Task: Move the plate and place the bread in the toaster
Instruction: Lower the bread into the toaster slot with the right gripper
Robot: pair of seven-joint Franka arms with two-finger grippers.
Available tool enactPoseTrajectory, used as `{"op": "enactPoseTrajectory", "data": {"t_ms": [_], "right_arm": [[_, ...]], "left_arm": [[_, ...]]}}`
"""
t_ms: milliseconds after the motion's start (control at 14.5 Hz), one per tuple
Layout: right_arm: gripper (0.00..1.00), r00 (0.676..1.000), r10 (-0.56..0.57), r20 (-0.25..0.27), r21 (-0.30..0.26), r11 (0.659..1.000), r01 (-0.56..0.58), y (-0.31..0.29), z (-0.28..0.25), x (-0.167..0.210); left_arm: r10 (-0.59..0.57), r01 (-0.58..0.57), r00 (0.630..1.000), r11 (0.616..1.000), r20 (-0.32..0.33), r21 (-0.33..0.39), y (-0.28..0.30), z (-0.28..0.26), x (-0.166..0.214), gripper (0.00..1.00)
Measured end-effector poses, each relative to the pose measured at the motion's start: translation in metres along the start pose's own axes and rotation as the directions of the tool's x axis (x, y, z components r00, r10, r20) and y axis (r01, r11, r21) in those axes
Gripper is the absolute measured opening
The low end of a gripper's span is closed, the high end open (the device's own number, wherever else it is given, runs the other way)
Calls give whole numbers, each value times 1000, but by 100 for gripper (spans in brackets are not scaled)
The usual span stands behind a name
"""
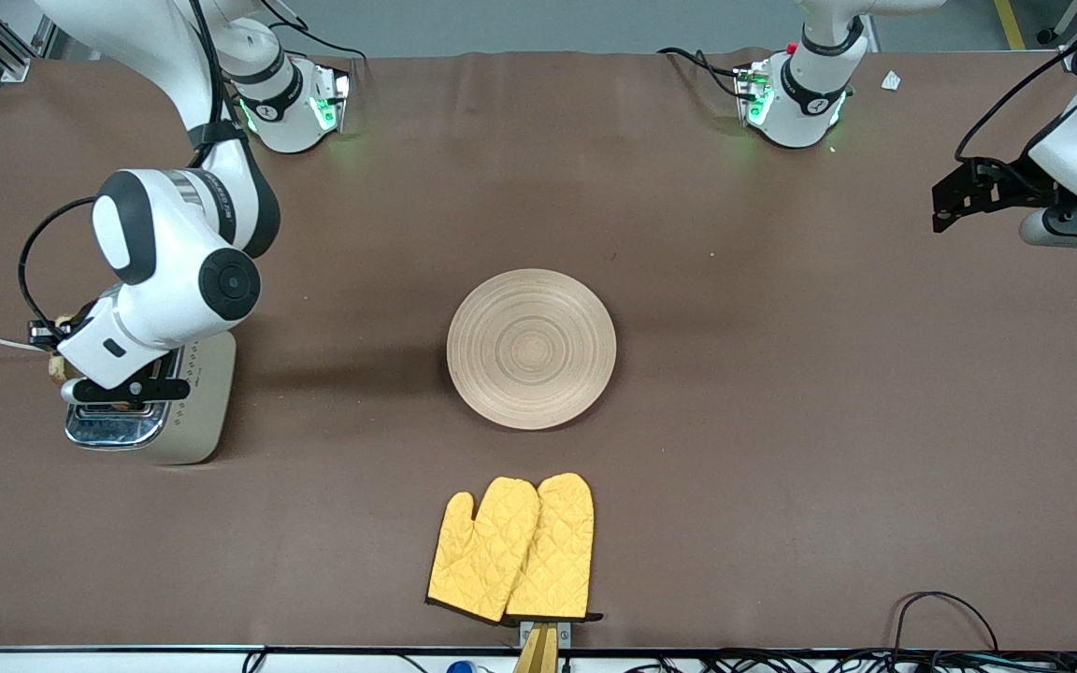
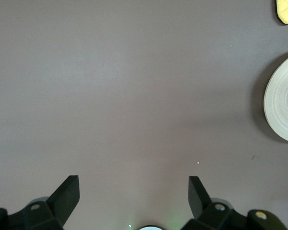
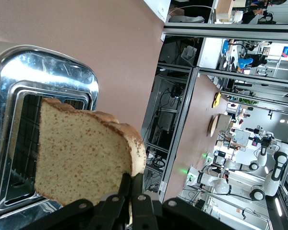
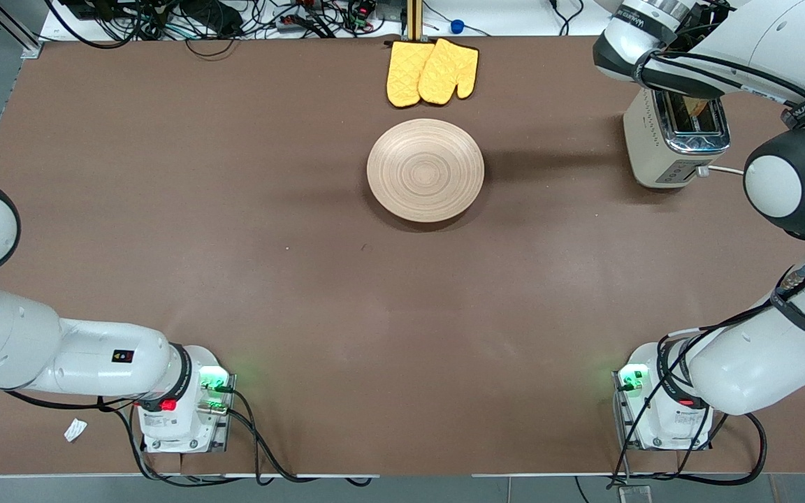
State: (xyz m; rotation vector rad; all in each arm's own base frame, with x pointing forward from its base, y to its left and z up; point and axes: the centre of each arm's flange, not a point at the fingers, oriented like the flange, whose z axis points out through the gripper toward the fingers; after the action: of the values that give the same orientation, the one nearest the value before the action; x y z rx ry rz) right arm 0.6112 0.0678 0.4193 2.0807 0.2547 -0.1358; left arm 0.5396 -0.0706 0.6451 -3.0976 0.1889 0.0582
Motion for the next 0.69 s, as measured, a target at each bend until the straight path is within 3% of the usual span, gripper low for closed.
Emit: {"op": "enactPoseTrajectory", "data": {"t_ms": [688], "right_arm": [[4, 1000, -25, 13, -3, 1000, 25, -15, 13, 5]], "left_arm": [[0, 0, 1000, 1000, -2, 0, 0, -1, 0, 100]]}}
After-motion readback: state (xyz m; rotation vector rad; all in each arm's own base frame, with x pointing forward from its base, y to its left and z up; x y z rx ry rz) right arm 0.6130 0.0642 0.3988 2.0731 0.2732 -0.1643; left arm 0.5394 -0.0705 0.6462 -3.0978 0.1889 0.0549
